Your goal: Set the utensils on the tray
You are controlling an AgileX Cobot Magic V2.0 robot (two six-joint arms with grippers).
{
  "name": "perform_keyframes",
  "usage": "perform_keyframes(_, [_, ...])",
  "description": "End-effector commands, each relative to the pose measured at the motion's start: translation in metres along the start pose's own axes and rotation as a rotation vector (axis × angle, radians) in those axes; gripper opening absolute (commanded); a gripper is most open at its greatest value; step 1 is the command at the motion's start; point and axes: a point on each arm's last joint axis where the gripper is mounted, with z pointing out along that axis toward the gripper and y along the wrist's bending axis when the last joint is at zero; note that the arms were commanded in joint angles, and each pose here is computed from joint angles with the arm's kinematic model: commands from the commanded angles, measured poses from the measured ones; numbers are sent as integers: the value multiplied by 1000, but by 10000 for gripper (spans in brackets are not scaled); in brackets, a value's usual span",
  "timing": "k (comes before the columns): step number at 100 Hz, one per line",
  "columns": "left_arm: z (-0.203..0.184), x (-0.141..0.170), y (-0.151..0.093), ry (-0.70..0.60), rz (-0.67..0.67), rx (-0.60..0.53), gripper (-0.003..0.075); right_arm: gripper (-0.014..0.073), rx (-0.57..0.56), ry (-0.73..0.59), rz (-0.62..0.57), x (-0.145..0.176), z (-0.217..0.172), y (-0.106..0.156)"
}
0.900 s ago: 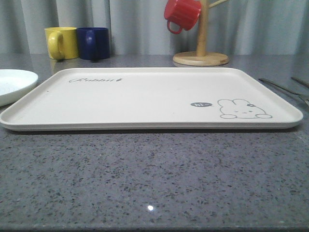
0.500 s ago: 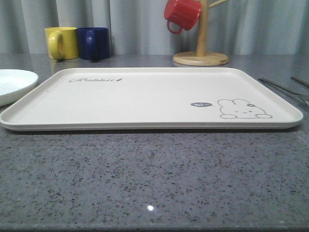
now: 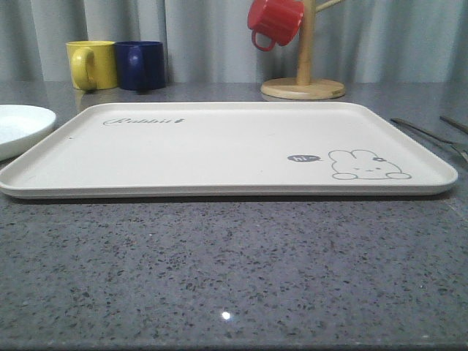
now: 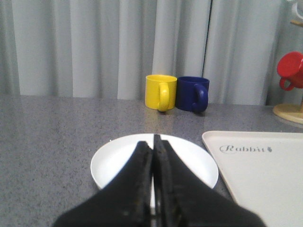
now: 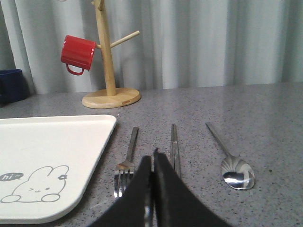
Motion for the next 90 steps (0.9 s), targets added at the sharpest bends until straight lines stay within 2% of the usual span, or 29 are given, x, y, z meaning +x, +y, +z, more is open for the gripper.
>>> perform_keyframes(1, [0, -33, -4, -38, -14, 6, -19, -69, -11, -95, -7, -7, -2, 1])
perform_keyframes(24, [21, -83, -9, 196, 6, -27, -19, -69, -11, -95, -7, -7, -2, 1])
perform_keyframes(44, [52, -109, -12, 424, 8, -56, -19, -69, -11, -95, -7, -7, -2, 1])
perform_keyframes(59, [80, -113, -12, 578, 12, -76, -19, -69, -11, -95, -7, -7, -2, 1])
perform_keyframes(90, [114, -92, -9, 758, 12, -97, -19, -69, -11, -95, -7, -7, -2, 1])
